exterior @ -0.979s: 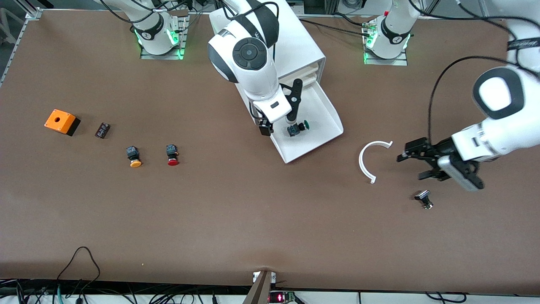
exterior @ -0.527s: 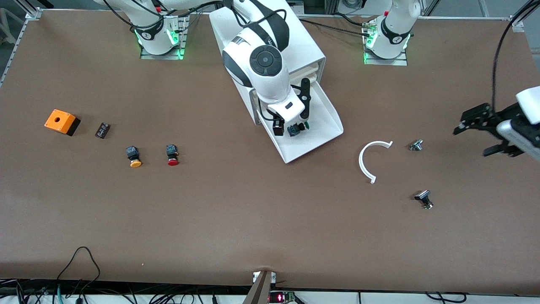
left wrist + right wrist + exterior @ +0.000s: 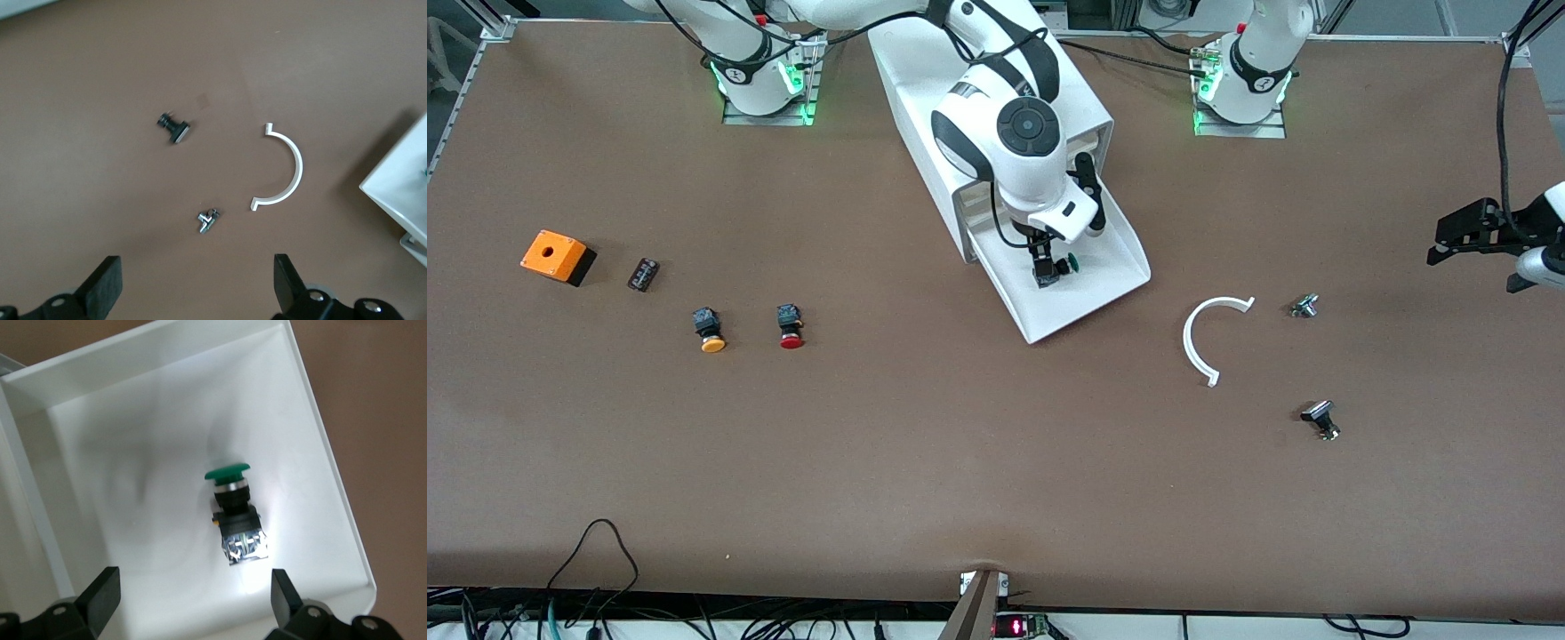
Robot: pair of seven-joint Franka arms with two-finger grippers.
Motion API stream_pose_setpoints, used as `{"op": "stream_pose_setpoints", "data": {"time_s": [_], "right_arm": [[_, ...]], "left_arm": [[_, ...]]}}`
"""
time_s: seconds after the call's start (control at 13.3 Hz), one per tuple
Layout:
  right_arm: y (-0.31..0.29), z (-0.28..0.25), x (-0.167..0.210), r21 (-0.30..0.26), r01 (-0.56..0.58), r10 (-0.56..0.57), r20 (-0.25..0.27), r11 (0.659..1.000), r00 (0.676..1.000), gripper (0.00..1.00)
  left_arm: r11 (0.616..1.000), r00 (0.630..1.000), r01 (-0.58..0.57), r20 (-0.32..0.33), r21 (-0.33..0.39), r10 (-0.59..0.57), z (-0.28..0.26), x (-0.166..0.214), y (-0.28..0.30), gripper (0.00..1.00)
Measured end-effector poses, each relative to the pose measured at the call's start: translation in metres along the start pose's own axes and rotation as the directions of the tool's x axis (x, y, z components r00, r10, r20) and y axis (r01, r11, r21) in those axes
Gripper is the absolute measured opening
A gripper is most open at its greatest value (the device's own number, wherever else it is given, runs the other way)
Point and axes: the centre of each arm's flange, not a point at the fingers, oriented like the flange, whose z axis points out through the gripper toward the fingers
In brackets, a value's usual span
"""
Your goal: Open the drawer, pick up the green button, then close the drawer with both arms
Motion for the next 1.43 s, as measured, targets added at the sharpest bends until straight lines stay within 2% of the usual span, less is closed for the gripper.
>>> {"op": "stream_pose_setpoints", "data": {"time_s": [0.15, 0.45, 0.83, 1.43], "right_arm": [[-0.001, 0.011, 0.004, -0.005, 0.005, -0.005, -0.004, 1.0, 1.0, 1.0], [0.005, 0.046, 0.002, -0.003, -0.002, 0.002, -0.004, 1.0, 1.0, 1.0], [0.01, 0.059, 0.002, -0.02, -0.006, 0.006, -0.017, 1.0, 1.0, 1.0], [0.019, 0.056, -0.001, -0.054, -0.005, 0.003, -0.021, 0.999, 1.0, 1.0]], "left_arm": [[0.995, 0.996, 0.088, 0.017, 0.037, -0.089, 0.001, 0.004, 0.016, 1.0], [0.972, 0.972, 0.226, 0.049, 0.057, -0.229, 0.009, -0.004, 0.03, 1.0], [0.962, 0.961, 0.265, 0.062, 0.065, -0.269, 0.009, -0.027, 0.026, 1.0], [0.958, 0.956, 0.284, 0.067, 0.044, -0.286, 0.011, -0.031, 0.019, 1.0]]}}
